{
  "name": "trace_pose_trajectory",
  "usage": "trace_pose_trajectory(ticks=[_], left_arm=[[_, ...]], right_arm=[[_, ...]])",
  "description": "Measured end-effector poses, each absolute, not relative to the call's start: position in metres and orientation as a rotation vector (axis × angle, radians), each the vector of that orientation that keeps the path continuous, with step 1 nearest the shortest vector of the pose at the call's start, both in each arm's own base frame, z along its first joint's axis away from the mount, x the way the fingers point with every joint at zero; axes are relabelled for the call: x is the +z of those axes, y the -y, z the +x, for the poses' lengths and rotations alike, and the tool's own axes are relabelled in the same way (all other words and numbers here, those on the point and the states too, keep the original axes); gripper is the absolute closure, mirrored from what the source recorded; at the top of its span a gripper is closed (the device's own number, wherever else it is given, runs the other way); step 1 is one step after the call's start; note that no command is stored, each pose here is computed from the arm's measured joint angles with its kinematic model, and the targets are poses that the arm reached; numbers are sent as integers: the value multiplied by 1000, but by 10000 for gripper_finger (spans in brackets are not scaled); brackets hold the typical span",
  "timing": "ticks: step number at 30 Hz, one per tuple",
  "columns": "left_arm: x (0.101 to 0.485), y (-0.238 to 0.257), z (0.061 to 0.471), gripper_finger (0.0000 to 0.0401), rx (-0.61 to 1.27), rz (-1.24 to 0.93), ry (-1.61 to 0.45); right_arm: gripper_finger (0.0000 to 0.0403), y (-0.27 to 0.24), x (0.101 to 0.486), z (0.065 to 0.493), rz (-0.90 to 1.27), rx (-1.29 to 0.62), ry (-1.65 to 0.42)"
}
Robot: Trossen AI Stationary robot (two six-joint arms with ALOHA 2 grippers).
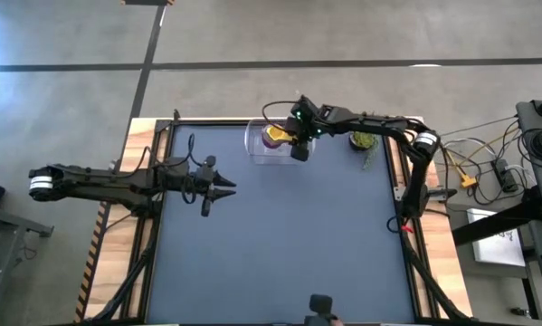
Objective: Nest measuring cups in basket
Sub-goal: Put the stacked measuring cups into the transparent bin, then return to Home Position
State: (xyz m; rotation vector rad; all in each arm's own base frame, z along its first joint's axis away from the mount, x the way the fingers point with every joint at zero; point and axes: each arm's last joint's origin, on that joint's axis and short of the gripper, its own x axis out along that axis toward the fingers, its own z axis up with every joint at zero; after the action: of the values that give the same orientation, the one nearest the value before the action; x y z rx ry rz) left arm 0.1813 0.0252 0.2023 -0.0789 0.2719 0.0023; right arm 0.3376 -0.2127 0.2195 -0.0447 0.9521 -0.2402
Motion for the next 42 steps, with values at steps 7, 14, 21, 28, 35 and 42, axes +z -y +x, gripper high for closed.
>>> trace_pose_trajectory(ticks=[7,14,21,28,35,42], left_arm=[[204,-25,180,312,1,-67,-259],[204,-25,180,312,1,-66,-260],[204,-25,180,312,0,-66,-260],[204,-25,180,312,1,-68,-266],[203,-25,178,312,5,-86,-281],[213,-23,164,312,8,-84,-246]], right_arm=[[267,219,194,342,-37,-208,-1008],[231,222,192,343,-42,-210,-1002],[180,224,199,345,-64,-231,-980],[184,226,213,348,-61,-229,-986],[186,224,228,345,-32,-222,-1042],[211,213,260,327,-24,-230,-1036]])
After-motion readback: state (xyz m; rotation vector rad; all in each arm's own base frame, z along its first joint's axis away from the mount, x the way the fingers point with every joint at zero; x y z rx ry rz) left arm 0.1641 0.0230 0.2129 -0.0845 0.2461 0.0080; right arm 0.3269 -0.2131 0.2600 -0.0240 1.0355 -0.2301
